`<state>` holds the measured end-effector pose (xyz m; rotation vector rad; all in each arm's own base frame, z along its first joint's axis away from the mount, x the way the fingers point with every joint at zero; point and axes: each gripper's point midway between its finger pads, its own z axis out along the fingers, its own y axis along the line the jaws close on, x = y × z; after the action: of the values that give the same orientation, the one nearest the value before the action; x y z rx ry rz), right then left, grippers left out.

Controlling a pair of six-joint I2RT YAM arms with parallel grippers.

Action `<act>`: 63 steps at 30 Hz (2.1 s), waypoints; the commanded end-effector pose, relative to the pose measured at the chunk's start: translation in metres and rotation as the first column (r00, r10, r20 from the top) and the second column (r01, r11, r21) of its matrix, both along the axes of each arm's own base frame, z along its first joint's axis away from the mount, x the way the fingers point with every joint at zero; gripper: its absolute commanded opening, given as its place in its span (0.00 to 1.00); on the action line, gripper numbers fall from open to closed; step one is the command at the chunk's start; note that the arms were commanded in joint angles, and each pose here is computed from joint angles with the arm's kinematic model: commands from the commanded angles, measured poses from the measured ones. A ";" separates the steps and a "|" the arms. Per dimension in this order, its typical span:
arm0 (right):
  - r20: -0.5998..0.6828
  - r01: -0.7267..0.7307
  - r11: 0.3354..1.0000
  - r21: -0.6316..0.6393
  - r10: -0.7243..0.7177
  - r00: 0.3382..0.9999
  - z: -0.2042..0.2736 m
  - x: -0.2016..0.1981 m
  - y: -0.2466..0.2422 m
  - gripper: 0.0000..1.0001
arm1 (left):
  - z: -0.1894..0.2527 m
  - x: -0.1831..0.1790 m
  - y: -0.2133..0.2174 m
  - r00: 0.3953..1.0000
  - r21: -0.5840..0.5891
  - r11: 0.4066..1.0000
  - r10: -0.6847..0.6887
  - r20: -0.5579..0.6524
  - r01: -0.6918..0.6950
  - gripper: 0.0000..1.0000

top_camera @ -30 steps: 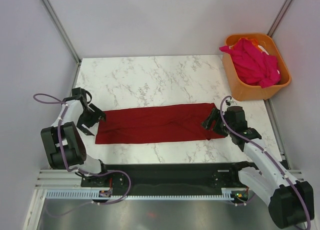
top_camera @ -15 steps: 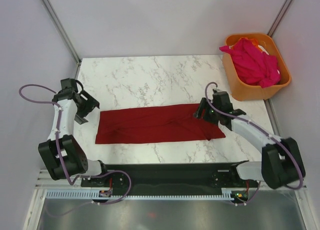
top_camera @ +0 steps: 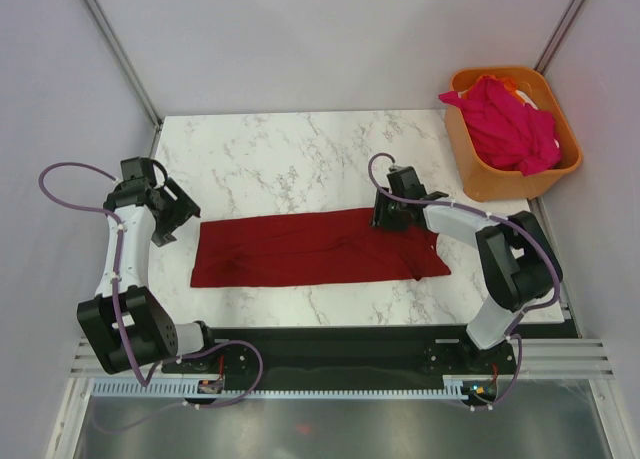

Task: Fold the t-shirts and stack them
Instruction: Fold the tshirt

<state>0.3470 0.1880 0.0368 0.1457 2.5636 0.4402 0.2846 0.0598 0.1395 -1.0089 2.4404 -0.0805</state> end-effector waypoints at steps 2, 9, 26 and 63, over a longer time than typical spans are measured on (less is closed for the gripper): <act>0.020 -0.019 1.000 -0.020 0.019 1.000 0.002 0.006 0.008 0.37 | 0.003 0.003 0.001 0.999 0.020 0.999 -0.037 0.015 0.037 0.84; 0.026 -0.035 0.999 -0.019 0.035 0.999 0.010 -0.013 0.012 0.20 | 0.005 0.004 0.001 0.999 0.023 0.999 -0.034 0.022 0.034 0.83; -0.045 -0.091 0.995 -0.033 0.089 0.995 -0.001 -0.090 0.016 0.24 | 0.008 0.003 0.002 0.999 0.029 0.999 -0.033 0.033 0.032 0.83; -0.090 0.305 0.870 -0.388 -0.365 0.927 -0.045 -0.041 -0.127 0.62 | 0.009 0.007 -0.018 0.994 0.009 0.995 -0.100 0.043 0.099 0.81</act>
<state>0.3224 0.0730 0.0160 0.4924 2.5884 -0.1108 0.2873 0.0445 0.1406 -0.9457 2.4635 -0.1083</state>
